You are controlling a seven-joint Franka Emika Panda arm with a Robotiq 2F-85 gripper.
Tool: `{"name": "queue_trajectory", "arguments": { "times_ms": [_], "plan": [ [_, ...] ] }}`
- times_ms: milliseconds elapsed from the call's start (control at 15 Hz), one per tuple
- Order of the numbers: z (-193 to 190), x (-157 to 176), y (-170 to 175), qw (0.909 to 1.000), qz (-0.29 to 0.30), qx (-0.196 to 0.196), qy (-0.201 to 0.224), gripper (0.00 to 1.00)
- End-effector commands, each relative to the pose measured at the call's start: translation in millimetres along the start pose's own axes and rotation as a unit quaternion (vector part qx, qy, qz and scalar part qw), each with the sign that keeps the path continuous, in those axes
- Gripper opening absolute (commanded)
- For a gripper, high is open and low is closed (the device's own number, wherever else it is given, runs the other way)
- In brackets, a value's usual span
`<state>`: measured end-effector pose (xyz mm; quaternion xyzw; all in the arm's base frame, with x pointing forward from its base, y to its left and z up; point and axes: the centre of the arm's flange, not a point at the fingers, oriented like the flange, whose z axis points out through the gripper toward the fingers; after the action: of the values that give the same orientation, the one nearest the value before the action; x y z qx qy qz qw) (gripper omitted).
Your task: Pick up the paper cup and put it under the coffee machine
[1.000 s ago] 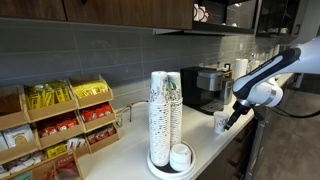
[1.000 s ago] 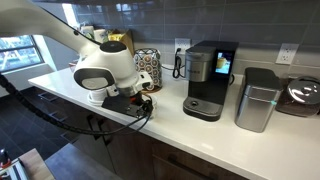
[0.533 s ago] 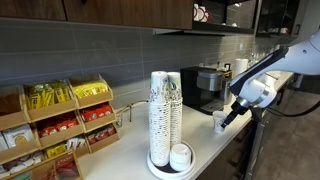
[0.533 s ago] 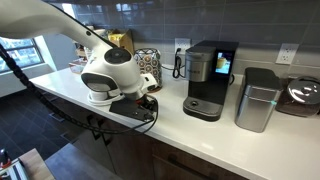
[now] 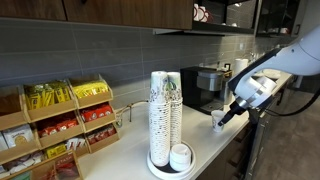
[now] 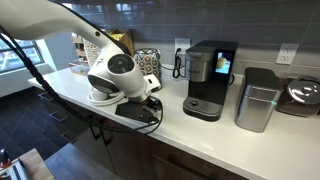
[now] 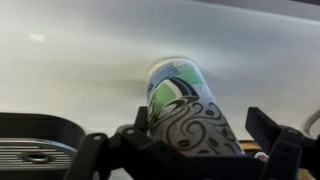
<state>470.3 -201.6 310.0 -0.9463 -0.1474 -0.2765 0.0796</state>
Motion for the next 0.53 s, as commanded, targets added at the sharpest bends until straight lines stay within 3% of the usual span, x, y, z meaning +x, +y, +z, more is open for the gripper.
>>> {"name": "queue_trajectory", "arguments": {
  "times_ms": [0,467],
  "plan": [
    [15.2,-4.3,9.7,0.9998,0.000,0.000,0.018,1.00],
    [21.5,-1.5,15.4,0.9992,-0.002,-0.007,0.039,0.98]
  ]
}}
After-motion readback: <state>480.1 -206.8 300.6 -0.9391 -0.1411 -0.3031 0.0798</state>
